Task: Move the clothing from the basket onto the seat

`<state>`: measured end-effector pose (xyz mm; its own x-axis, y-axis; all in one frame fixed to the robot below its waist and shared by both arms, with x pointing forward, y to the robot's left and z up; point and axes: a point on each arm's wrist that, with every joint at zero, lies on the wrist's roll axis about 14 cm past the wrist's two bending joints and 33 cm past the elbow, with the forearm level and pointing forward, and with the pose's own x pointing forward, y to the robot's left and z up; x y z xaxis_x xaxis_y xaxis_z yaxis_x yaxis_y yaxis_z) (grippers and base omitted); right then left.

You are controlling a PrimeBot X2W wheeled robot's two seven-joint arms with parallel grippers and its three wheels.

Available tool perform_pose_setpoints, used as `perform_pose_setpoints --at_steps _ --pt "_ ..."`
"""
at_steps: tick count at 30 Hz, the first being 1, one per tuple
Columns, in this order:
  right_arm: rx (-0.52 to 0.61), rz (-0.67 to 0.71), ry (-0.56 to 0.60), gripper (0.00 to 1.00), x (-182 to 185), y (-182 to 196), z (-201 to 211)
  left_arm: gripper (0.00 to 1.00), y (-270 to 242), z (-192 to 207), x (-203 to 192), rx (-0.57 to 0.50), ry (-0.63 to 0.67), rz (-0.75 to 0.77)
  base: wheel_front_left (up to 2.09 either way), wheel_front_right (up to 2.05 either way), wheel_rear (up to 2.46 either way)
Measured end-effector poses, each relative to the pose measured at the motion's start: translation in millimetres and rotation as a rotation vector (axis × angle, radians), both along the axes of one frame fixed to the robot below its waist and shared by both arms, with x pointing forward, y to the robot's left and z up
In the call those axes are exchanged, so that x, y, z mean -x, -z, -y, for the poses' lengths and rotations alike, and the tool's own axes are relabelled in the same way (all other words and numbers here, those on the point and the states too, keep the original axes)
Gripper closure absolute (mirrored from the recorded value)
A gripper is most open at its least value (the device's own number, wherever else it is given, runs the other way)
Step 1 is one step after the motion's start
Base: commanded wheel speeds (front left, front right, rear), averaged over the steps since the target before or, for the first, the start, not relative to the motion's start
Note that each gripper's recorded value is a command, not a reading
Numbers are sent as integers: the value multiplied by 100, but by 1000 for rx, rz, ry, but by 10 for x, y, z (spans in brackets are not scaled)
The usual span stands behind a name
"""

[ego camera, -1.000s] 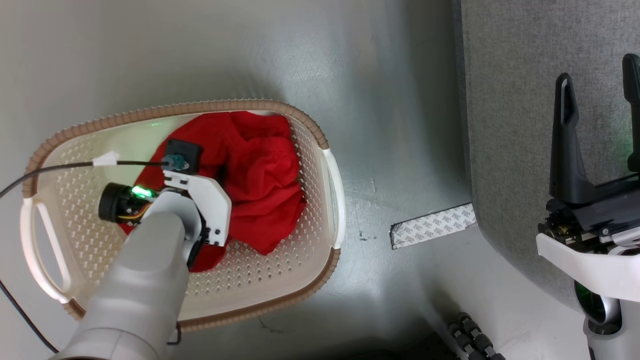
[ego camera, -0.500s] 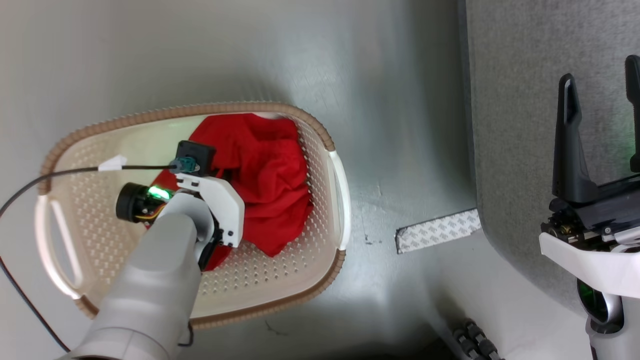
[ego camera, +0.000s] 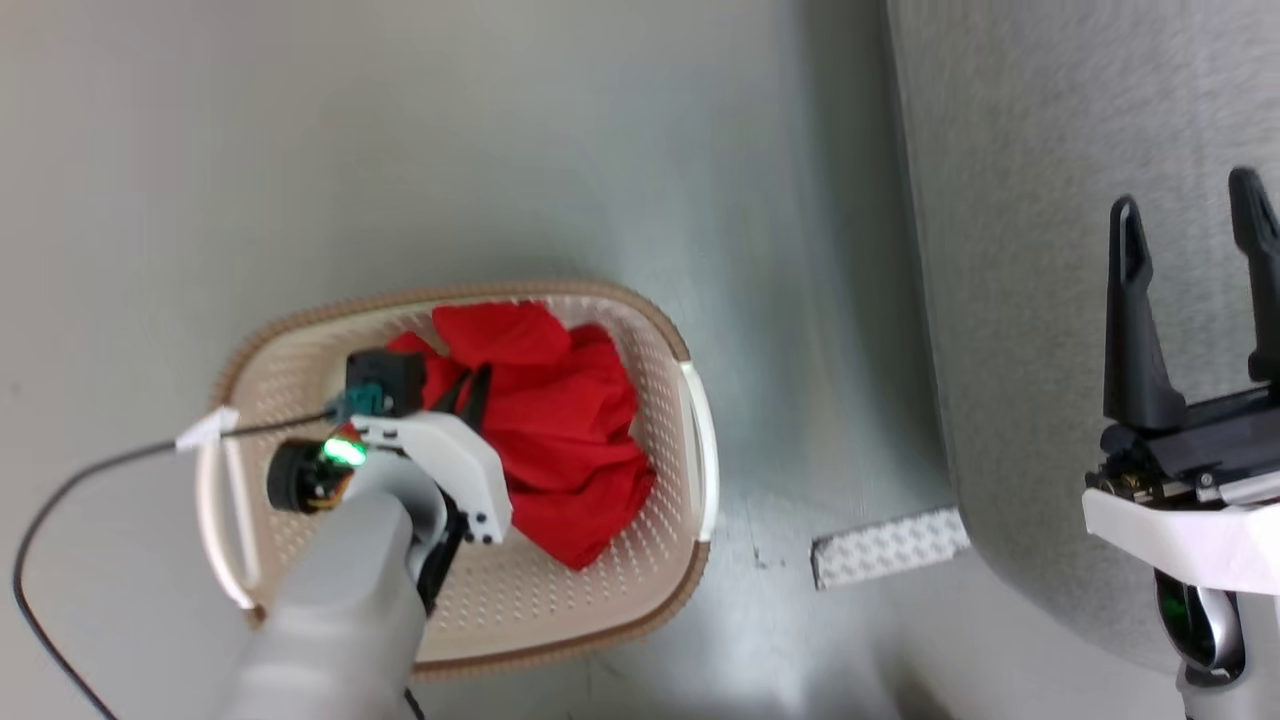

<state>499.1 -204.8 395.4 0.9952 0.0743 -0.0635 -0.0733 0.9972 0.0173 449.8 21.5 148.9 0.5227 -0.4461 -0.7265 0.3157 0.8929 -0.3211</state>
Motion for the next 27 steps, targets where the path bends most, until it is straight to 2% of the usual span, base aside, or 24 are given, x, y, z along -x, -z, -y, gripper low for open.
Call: perform_pose_setpoints --at_steps 12,19,27 --pt "-29 79 23 0 286 -568 37 100 -954 12 40 141 -129 158 0 0 0" --pt "-48 106 20 0 536 -806 0 100 -1515 -95 71 175 -184 290 0 0 0" --pt "-64 104 -15 0 820 -913 -129 100 -2161 -321 117 187 -237 470 0 0 0"
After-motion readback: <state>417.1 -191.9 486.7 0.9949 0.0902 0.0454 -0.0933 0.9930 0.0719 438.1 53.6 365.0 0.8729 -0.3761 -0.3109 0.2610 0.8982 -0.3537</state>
